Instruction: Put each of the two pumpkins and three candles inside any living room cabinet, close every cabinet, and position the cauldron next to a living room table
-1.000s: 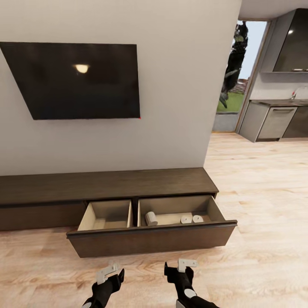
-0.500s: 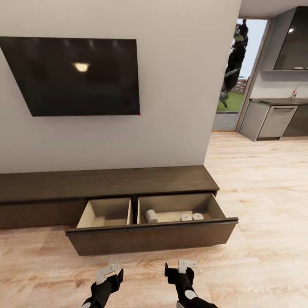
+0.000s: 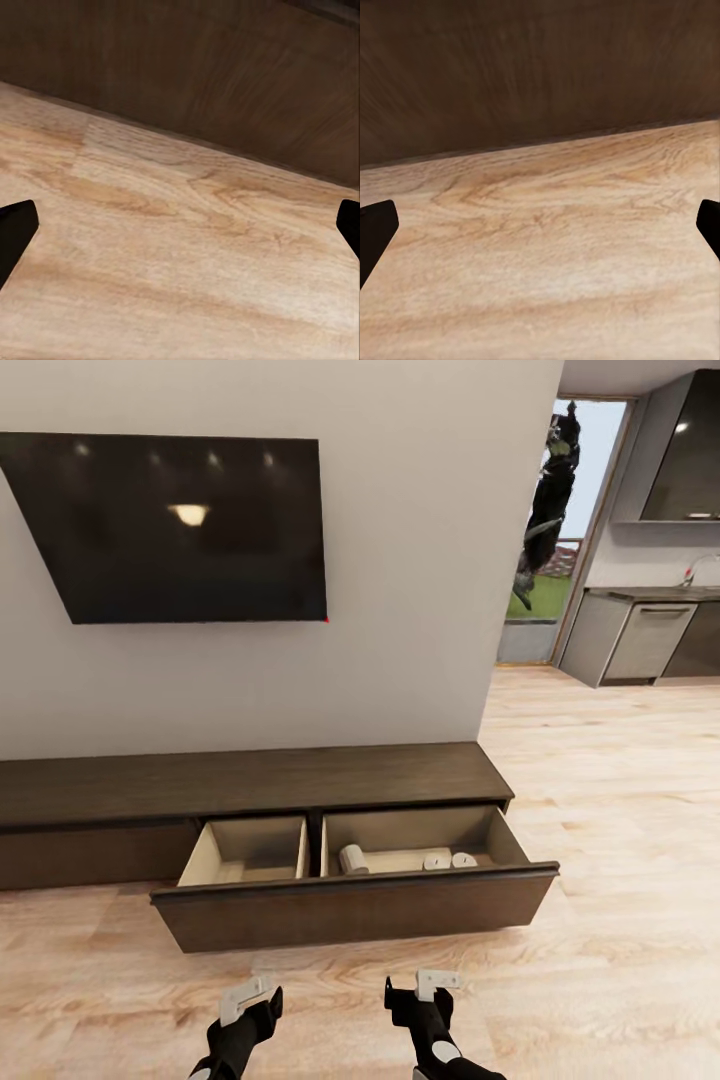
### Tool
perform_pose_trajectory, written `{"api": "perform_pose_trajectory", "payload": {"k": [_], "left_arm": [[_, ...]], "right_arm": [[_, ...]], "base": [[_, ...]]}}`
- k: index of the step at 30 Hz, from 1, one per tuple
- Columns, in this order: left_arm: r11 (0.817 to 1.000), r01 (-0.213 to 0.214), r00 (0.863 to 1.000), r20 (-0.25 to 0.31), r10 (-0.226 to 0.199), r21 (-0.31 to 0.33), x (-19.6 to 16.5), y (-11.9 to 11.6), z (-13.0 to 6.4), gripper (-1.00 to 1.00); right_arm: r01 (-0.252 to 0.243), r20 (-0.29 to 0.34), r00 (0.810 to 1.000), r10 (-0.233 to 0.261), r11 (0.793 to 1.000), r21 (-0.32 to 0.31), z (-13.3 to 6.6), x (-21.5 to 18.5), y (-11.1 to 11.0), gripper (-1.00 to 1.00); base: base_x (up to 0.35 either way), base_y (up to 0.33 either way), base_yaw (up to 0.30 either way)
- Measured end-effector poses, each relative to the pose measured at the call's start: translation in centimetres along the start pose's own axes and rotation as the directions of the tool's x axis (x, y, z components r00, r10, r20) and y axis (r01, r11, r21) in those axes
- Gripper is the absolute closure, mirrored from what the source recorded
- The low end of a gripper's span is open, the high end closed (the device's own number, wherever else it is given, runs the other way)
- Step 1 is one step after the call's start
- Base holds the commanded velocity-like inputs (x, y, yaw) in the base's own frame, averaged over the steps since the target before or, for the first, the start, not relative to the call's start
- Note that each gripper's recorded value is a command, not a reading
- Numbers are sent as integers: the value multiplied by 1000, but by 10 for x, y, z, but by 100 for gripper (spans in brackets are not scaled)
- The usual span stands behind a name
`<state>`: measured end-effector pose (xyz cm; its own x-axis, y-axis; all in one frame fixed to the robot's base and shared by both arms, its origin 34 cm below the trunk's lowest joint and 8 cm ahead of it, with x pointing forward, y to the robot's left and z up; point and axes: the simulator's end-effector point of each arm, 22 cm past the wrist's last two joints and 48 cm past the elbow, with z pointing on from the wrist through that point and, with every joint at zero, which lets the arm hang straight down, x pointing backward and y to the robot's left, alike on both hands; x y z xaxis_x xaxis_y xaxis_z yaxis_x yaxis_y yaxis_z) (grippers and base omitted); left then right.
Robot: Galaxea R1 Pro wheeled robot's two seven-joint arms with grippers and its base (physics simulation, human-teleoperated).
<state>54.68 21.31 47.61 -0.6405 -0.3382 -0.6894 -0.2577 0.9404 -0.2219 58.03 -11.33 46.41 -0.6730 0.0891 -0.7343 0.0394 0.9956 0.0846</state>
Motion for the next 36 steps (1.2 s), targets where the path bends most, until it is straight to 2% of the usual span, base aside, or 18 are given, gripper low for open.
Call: {"api": "perform_pose_trajectory", "payload": {"k": [3,7,13,16,28,32,36], "left_arm": [[1000,-5,1000,1,5,-29,6,7,3,-100],[999,-14,1000,0,14,-32,14,8,7,-100],[995,-95,995,30,95,-20,16,8,14,-100],[993,-113,993,38,113,-18,19,9,17,-100],[993,-117,992,43,117,-21,37,17,32,-100],[993,-118,992,43,119,-20,44,19,36,-100],[992,-123,991,44,124,-17,51,20,41,-100]], "right_arm": [[0,0,1000,0,1000,1,3,5,-1,-100],[1,1,1000,-1,1000,1,8,12,-2,-100],[4,0,1000,-4,1000,-2,14,24,-2,-100],[6,0,1000,-6,1000,-5,17,29,-2,-100],[21,6,1000,-21,1000,-10,30,49,-3,-100],[79,34,996,-78,996,-36,34,50,3,-100],[81,97,992,-77,996,-39,38,44,3,-100]], "base": [[0,0,0],[0,0,0],[0,0,0],[0,0,0],[0,0,0],[0,0,0],[0,0,0]]}}
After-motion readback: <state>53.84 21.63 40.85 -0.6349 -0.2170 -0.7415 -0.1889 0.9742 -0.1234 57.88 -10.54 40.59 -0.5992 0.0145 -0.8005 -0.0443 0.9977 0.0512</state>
